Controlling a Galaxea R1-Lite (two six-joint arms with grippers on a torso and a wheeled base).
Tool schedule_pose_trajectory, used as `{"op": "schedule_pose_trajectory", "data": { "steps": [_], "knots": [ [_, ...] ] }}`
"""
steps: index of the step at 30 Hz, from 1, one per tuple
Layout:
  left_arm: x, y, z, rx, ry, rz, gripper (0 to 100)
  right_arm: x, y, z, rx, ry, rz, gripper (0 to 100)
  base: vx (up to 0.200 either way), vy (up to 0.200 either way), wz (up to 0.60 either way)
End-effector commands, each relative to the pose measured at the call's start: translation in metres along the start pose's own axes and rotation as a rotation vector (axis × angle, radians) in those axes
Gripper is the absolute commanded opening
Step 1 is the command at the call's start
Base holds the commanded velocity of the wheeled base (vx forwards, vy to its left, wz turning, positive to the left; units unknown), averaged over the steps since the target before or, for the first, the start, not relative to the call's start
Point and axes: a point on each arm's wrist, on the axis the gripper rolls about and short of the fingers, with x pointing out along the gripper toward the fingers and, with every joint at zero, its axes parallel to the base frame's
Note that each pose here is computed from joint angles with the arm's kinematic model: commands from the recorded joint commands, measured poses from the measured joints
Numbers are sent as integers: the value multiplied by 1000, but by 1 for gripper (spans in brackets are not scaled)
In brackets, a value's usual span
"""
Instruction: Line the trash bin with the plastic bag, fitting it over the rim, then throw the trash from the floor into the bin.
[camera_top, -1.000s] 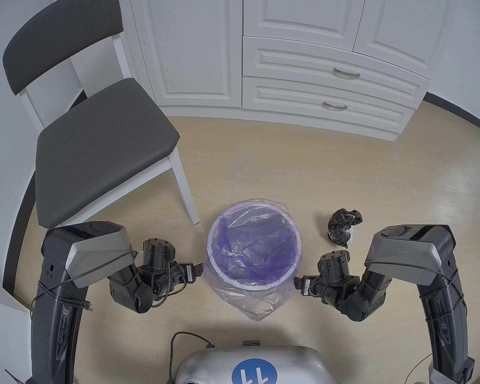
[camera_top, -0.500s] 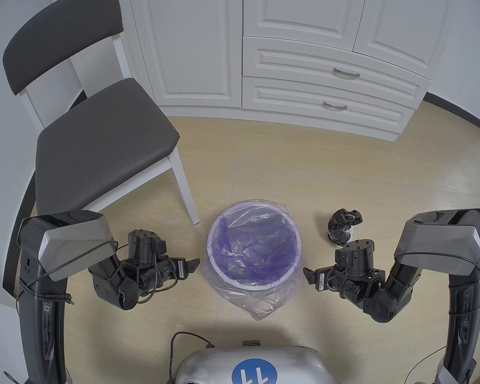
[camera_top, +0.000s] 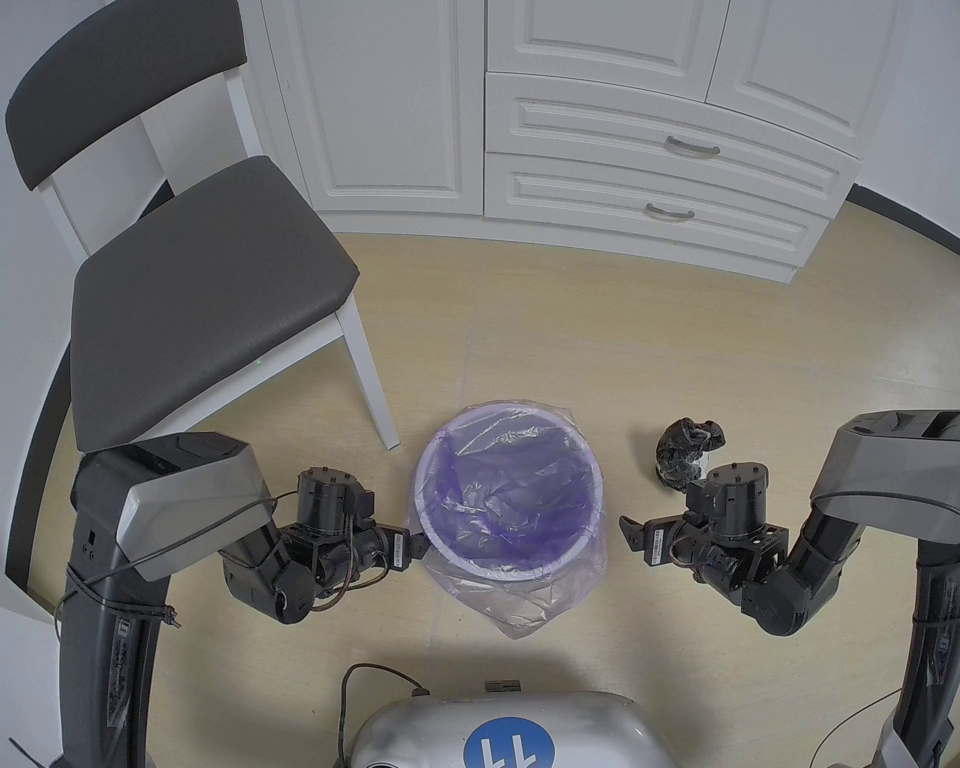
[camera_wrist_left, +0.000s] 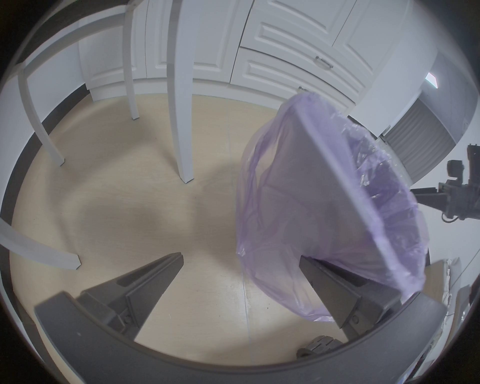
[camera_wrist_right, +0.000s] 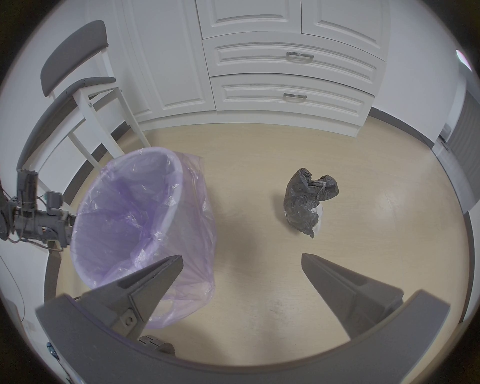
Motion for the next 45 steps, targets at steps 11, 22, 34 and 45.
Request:
{"op": "schedule_pose_trajectory", "data": {
  "steps": [11,22,34,45],
  "knots": [
    [47,16,1,4,91,38,100,-2,-5,4,4,-10,-12,100,0,0,0],
    [22,26,3,-2,111,61,100,-4,-6,4,-3,-7,-11,100,0,0,0],
    [1,54,29,-39,33,106,100,-3,-6,4,-3,-7,-12,100,0,0,0],
    [0,38,18,-12,71,78,100,-3,-9,6,0,-12,-20,100,0,0,0]
  ]
}}
